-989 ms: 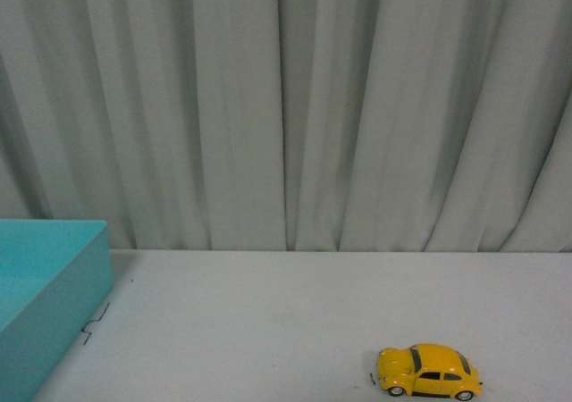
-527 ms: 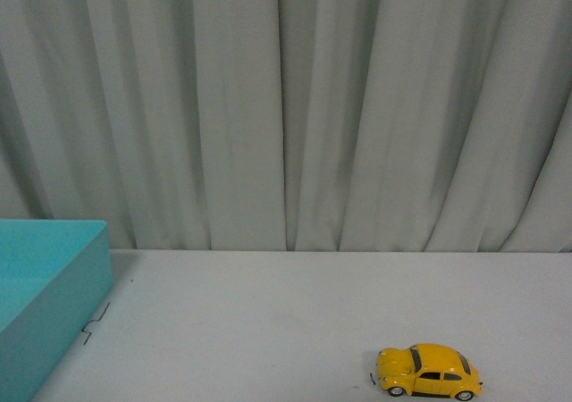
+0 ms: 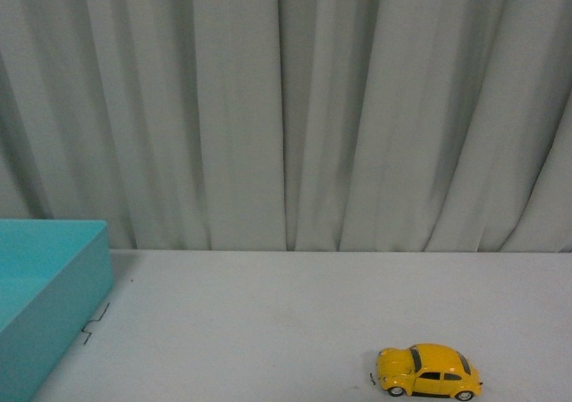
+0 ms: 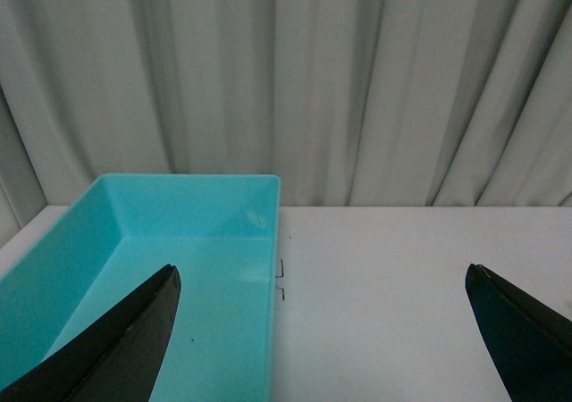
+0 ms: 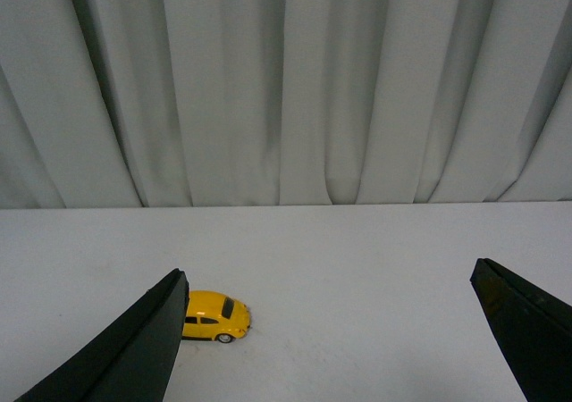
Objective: Wind up and store yellow beetle toy
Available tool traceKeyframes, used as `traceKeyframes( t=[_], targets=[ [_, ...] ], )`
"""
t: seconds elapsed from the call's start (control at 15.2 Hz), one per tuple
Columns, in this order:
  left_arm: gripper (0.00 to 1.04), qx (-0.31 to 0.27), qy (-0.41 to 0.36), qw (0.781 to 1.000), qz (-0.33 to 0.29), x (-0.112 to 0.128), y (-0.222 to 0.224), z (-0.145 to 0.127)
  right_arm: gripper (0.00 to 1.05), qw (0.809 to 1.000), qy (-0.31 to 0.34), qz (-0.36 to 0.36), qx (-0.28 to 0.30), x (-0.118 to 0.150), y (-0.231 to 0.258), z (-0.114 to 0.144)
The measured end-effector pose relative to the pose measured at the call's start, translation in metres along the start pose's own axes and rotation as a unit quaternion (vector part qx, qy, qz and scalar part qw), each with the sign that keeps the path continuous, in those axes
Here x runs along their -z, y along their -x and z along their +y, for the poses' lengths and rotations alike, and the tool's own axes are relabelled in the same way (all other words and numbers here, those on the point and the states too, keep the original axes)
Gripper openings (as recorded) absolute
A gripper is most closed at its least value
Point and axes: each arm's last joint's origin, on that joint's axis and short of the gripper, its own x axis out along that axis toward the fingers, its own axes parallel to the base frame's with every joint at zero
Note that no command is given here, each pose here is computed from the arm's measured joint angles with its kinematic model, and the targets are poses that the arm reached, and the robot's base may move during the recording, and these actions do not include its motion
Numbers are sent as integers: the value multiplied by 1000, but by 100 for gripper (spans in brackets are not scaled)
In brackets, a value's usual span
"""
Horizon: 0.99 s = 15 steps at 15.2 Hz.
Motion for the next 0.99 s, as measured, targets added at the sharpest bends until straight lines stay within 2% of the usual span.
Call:
traceKeyframes(
  t=[0.79,0.86,0.92,0.99],
  targets=[
    [98,0,0,1000,0,0,0,0,98,1000,0,0,0,0,0,0],
    [98,0,0,1000,0,0,0,0,98,999,-13,37,9,2,0,0],
    [98,0,0,1000,0,0,0,0,98,992,-58,107,32,2,-7,-5],
    [98,0,0,1000,0,0,0,0,98,989,-85,107,58,-3,-18,-15]
  ],
)
